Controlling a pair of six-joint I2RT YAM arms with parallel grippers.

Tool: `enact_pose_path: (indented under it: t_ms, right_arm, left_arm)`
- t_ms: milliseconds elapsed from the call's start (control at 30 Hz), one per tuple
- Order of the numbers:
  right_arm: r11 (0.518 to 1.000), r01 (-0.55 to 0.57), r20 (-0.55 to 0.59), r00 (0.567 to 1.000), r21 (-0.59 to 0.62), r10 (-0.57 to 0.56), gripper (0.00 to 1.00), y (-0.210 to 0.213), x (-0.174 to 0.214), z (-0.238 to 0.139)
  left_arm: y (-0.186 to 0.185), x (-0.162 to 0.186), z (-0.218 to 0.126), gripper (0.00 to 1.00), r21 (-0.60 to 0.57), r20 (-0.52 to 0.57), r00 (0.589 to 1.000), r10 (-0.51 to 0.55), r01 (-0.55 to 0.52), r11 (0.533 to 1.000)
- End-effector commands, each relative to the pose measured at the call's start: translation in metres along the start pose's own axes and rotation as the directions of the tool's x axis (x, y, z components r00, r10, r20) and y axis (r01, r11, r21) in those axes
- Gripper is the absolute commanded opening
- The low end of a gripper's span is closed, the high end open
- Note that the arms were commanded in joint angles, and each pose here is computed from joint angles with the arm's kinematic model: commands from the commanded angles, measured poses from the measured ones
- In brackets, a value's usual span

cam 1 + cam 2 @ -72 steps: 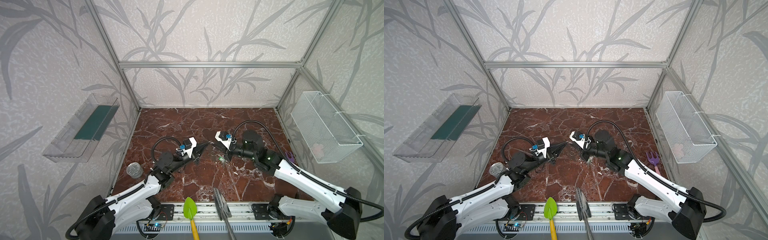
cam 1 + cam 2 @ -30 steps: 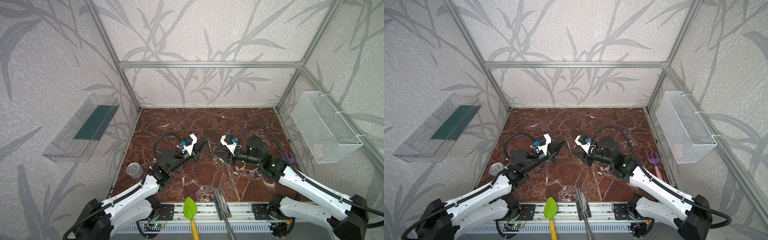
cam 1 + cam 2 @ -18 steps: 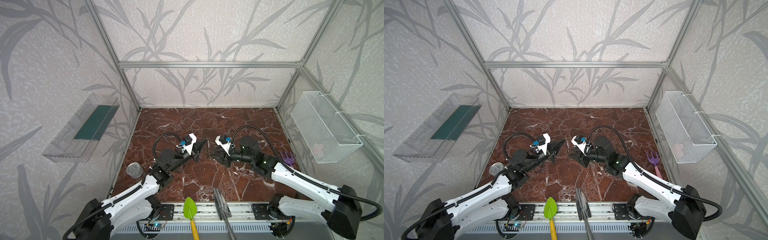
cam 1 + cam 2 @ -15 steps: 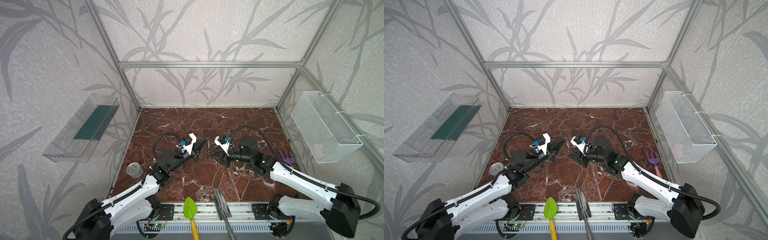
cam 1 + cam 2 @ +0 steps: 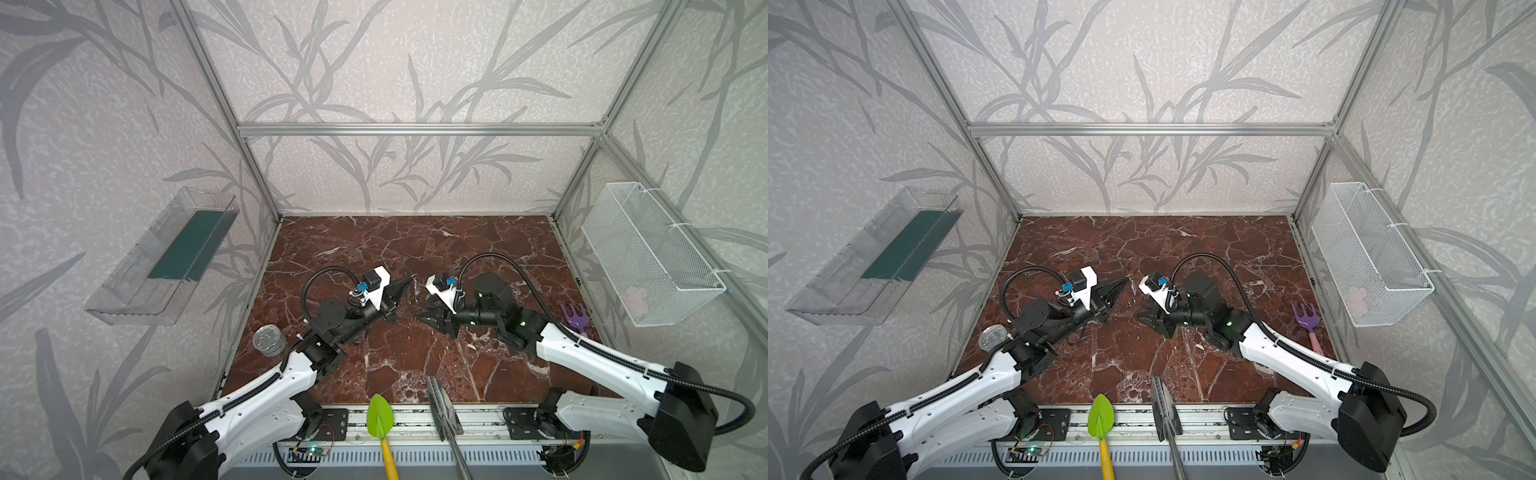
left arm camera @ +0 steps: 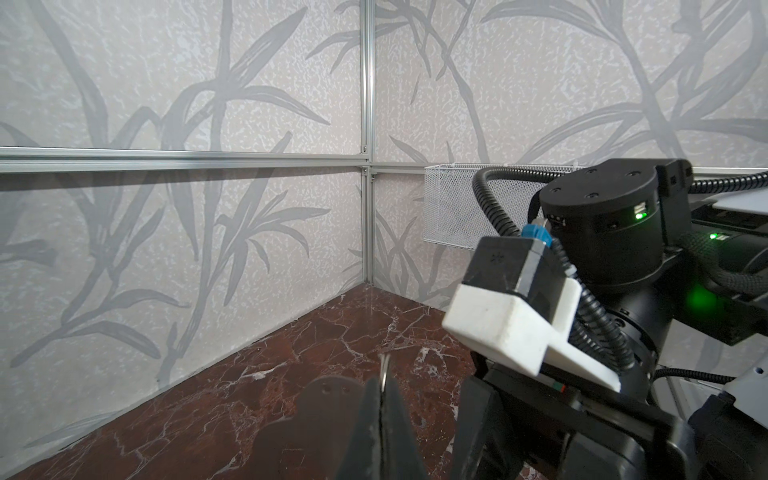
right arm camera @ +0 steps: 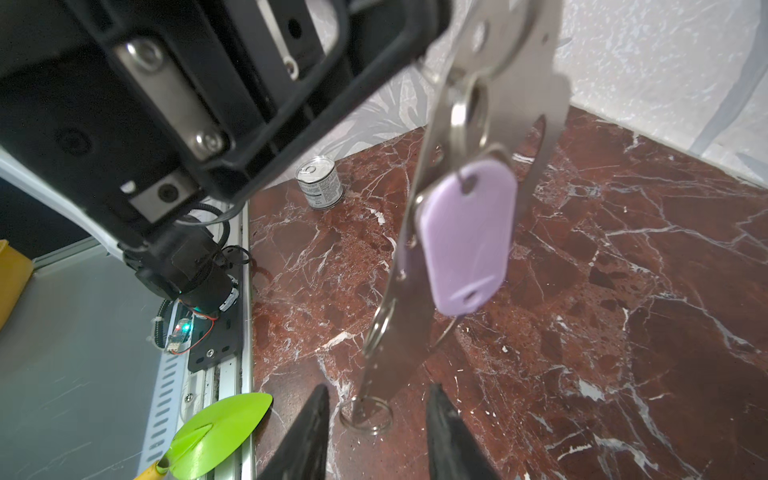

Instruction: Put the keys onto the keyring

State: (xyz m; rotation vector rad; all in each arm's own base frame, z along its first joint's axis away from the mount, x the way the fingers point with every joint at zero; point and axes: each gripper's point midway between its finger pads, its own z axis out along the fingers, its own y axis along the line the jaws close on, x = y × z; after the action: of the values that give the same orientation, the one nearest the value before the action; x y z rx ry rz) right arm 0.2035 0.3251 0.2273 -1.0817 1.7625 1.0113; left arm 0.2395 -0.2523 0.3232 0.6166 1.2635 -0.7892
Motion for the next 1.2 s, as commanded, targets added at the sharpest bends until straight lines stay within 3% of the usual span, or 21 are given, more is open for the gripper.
enact_pose_path:
  t_ms: [0,900,1167]
  right_arm:
    - [0.999,-0.013,0.002,1.0,-0.048,0.013,0.39,0.009,0.004,0.005]
    - [0.998,-0.017,-0.012,1.0,-0.054,0.016,0.35,0.008,0.009,0.012]
    - [0.998,-0.013,-0.004,1.0,-0.055,0.013,0.24,0.006,0.004,0.016]
  left_arm:
    - [0.001,-0.026,-0.002,0.0,-0.007,0.084,0.996,0.005,-0.004,1.0]
    - [-0.002,-0.028,-0.003,0.0,0.007,0.089,0.996,0.006,-0.007,1.0]
    - [-0.005,-0.027,-0.002,0.0,0.022,0.085,0.996,0.007,-0.009,1.0]
